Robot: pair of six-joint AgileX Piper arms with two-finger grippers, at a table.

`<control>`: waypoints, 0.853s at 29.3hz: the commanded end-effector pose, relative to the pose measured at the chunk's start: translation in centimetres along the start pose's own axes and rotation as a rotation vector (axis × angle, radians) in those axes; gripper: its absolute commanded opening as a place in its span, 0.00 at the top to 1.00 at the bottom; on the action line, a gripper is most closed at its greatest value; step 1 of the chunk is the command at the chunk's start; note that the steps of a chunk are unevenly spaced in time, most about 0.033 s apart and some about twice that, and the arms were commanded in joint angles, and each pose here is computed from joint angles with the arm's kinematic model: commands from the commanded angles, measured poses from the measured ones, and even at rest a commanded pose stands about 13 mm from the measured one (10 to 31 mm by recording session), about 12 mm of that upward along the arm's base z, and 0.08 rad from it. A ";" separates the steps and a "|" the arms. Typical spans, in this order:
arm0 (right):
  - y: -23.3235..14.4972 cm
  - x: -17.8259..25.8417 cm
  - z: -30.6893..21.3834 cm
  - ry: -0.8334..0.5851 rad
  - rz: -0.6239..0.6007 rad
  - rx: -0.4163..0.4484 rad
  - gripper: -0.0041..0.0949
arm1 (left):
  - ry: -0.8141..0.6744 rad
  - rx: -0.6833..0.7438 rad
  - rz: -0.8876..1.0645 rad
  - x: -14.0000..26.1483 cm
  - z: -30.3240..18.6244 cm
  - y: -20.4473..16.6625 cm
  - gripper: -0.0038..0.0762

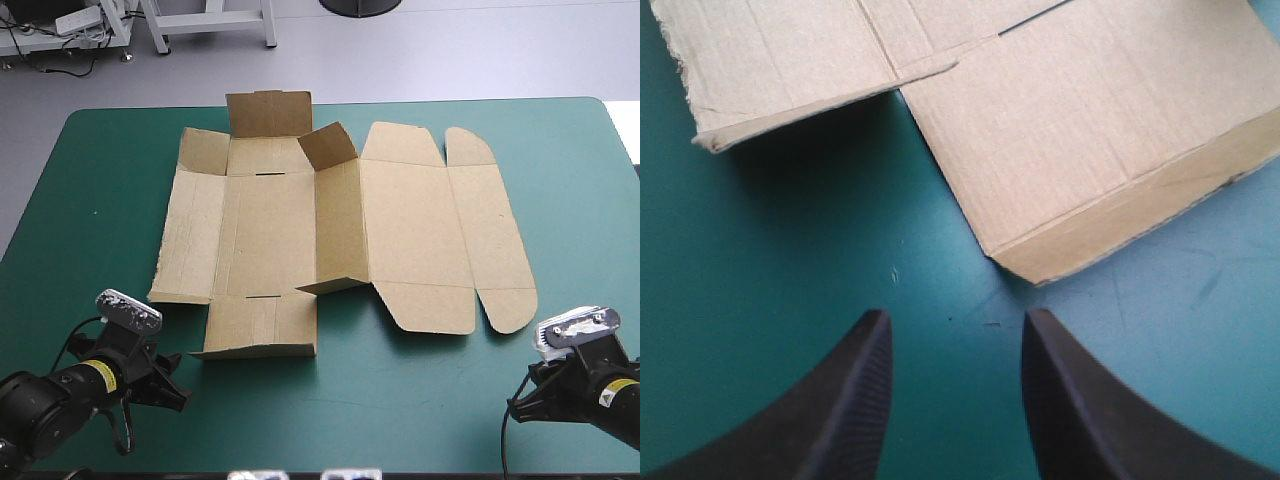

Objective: Fold the box

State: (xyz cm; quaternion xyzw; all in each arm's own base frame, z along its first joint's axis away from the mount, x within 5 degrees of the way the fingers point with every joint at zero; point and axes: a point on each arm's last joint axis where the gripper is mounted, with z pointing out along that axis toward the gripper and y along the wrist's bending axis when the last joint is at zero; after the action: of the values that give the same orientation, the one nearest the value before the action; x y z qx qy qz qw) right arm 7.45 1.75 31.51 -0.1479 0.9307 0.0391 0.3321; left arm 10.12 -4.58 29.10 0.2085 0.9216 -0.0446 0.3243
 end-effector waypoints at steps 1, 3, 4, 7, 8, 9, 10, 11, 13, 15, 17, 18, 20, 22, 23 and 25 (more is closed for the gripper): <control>-0.1 -1.0 -0.6 -0.062 -0.006 0.006 0.71 | -0.072 0.006 -0.013 -1.1 -0.7 0.0 0.58; -0.1 -1.0 -0.6 -0.062 -0.006 0.006 0.71 | -0.072 0.006 -0.013 -1.1 -0.7 0.0 0.58; -0.1 -1.0 -0.6 -0.062 -0.006 0.006 0.71 | -0.072 0.006 -0.013 -1.1 -0.7 0.0 0.58; -0.1 -1.0 -0.6 -0.062 -0.006 0.006 0.71 | -0.072 0.006 -0.015 -1.1 -0.7 0.0 0.58; 0.0 -1.0 -0.6 -0.062 -0.005 0.004 0.71 | -0.072 0.006 -0.012 -1.1 -0.7 0.0 0.58; 0.0 -1.0 -0.6 -0.063 -0.005 0.003 0.71 | -0.072 0.006 -0.012 -1.1 -0.7 0.0 0.58; 0.0 -1.0 -0.6 -0.063 -0.005 0.003 0.71 | -0.072 0.006 -0.012 -1.1 -0.7 0.0 0.58; 0.0 -1.0 -0.6 -0.063 -0.005 0.003 0.71 | -0.072 0.006 -0.012 -1.1 -0.7 0.0 0.58; 0.0 -1.0 -0.6 -0.063 -0.004 0.001 0.71 | -0.072 0.006 -0.014 -1.1 -0.7 0.0 0.58; 0.0 -1.0 -0.6 -0.063 -0.004 0.001 0.71 | -0.072 0.006 -0.014 -1.1 -0.7 0.0 0.58; 0.0 -1.0 -0.6 -0.063 -0.004 0.001 0.71 | -0.072 0.006 -0.014 -1.1 -0.7 0.0 0.58; 0.0 -1.0 -0.6 -0.063 -0.004 0.001 0.71 | -0.072 0.006 -0.014 -1.1 -0.7 0.0 0.58; 0.0 -1.0 -0.6 -0.063 -0.004 0.001 0.71 | -0.072 0.006 -0.012 -1.1 -0.7 0.0 0.58; 0.0 -1.0 -0.6 -0.063 -0.004 0.001 0.71 | -0.072 0.006 -0.012 -1.1 -0.7 0.0 0.58; 0.0 -1.0 -0.6 -0.063 -0.004 0.001 0.71 | -0.072 0.006 -0.012 -1.1 -0.7 0.0 0.58; 0.0 -1.0 -0.6 -0.063 -0.004 0.001 0.71 | -0.072 0.015 -0.020 -1.1 -0.7 -0.1 0.58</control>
State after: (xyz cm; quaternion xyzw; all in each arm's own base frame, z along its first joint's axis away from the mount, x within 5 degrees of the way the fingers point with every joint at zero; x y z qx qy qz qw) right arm 7.44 1.78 31.51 -0.1481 0.9306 0.0407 0.3322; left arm 10.12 -4.58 29.10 0.2083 0.9217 -0.0447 0.3243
